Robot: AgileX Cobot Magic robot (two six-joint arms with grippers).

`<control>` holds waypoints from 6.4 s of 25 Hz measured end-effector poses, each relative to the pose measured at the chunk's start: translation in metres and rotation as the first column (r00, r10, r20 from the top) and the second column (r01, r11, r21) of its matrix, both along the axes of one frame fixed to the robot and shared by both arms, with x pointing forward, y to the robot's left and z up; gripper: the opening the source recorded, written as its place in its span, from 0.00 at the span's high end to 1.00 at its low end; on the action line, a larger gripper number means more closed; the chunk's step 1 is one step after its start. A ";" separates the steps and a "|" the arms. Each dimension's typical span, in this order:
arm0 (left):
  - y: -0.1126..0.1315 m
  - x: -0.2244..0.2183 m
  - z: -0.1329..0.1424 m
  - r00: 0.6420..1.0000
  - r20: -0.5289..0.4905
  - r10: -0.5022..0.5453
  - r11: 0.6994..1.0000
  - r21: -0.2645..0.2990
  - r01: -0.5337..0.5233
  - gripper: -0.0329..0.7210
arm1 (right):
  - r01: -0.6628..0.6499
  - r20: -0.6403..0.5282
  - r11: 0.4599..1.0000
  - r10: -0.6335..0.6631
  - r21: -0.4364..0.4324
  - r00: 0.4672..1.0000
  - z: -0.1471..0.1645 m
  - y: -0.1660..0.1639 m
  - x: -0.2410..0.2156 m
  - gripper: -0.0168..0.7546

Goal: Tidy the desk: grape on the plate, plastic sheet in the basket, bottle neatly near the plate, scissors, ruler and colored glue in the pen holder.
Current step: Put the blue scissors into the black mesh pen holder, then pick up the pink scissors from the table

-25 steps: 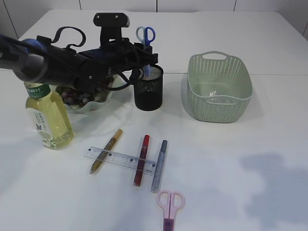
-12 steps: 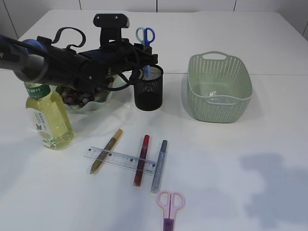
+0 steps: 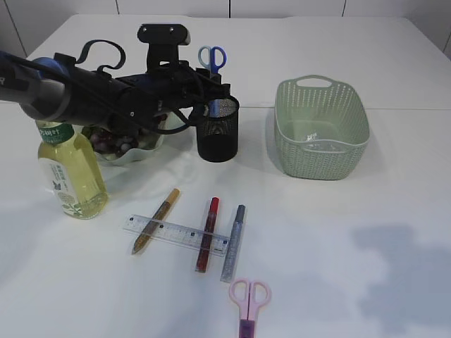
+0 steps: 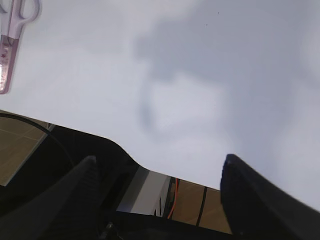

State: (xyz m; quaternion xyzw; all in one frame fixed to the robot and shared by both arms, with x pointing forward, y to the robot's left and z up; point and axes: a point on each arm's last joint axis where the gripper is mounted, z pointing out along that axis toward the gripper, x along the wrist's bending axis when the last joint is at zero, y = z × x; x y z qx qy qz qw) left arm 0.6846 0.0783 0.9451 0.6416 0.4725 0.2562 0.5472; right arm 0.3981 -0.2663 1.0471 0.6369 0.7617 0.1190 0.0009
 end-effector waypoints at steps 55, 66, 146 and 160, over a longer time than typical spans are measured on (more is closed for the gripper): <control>0.002 -0.084 0.112 0.940 -0.340 0.021 0.959 0.272 0.077 0.64 | 0.018 -0.005 1.000 -0.018 0.003 1.000 0.000 0.000 0.000 0.22; -0.007 -0.151 0.131 0.779 -0.626 0.036 0.923 0.320 0.215 0.64 | 0.089 -0.023 0.996 -0.089 -0.002 0.996 0.002 -0.001 0.000 0.22; 0.072 -0.276 0.258 0.825 -0.545 -0.146 0.893 0.287 0.347 0.64 | 0.179 -0.262 0.978 -0.202 -0.110 0.944 -0.118 0.201 0.070 0.23; 0.072 -0.276 0.258 0.826 -0.542 -0.152 0.886 0.296 0.357 0.64 | 0.144 -0.278 0.979 -0.181 -0.148 0.943 -0.132 0.219 0.079 0.30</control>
